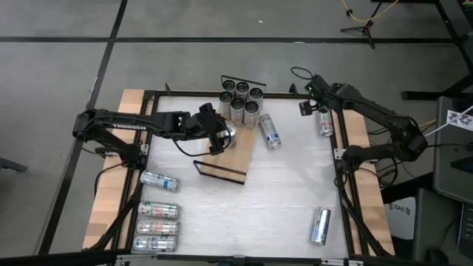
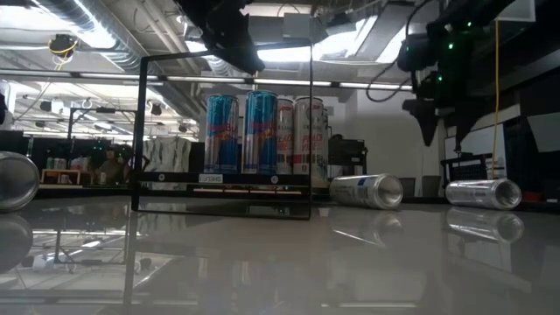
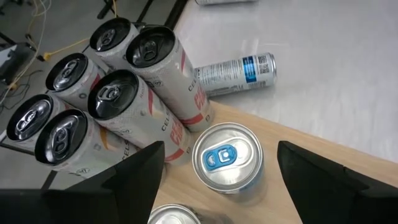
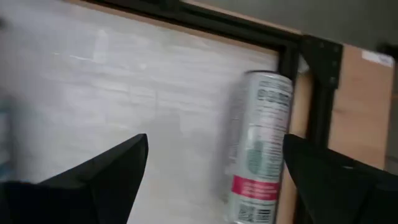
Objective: Place canned beverage on shelf
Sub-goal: Put the top right pink soda can on the shelf aligned with the other pink soda can
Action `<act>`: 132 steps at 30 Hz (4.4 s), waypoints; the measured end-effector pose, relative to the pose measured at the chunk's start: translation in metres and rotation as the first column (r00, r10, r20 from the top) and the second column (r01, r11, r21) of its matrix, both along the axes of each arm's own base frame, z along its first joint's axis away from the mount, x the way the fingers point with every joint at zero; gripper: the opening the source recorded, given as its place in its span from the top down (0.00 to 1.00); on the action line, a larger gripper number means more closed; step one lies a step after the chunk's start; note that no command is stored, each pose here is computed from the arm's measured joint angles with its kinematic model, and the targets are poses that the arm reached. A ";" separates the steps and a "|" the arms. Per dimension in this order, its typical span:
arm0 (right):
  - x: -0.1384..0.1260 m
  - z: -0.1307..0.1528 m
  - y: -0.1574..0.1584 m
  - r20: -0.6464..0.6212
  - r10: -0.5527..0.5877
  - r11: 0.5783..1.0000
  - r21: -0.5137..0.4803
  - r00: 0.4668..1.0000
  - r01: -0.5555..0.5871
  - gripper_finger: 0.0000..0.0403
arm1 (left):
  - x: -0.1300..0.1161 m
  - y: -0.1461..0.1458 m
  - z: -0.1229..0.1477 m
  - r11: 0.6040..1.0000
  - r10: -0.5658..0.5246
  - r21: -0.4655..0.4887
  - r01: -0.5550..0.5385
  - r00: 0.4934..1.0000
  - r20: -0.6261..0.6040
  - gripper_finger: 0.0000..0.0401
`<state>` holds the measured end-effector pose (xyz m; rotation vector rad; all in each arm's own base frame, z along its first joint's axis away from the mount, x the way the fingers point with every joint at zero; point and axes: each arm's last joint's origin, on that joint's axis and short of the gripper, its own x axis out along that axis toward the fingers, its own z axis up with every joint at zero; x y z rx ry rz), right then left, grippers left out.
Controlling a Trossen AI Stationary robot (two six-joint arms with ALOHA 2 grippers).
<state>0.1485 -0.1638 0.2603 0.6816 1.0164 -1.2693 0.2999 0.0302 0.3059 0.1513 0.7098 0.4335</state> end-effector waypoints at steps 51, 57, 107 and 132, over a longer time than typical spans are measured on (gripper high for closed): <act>0.000 -0.077 -0.050 -0.296 -0.122 0.959 0.211 0.947 0.190 0.27 | 0.000 -0.001 -0.001 1.000 -0.003 -0.031 0.003 1.000 0.006 0.24; 0.002 -0.071 -0.052 -0.266 -0.118 0.954 0.237 0.957 0.184 0.28 | 0.000 -0.001 -0.001 1.000 -0.003 -0.031 0.003 1.000 0.007 0.24; 0.017 -0.041 -0.079 -0.419 0.263 0.951 0.266 0.869 -0.160 0.28 | 0.001 -0.001 0.000 0.999 0.002 -0.043 -0.002 1.000 0.017 0.24; 0.014 -0.081 -0.091 -0.610 0.563 0.812 0.535 0.558 -0.234 0.28 | 0.001 -0.001 -0.001 0.999 0.010 -0.054 -0.009 1.000 0.023 0.24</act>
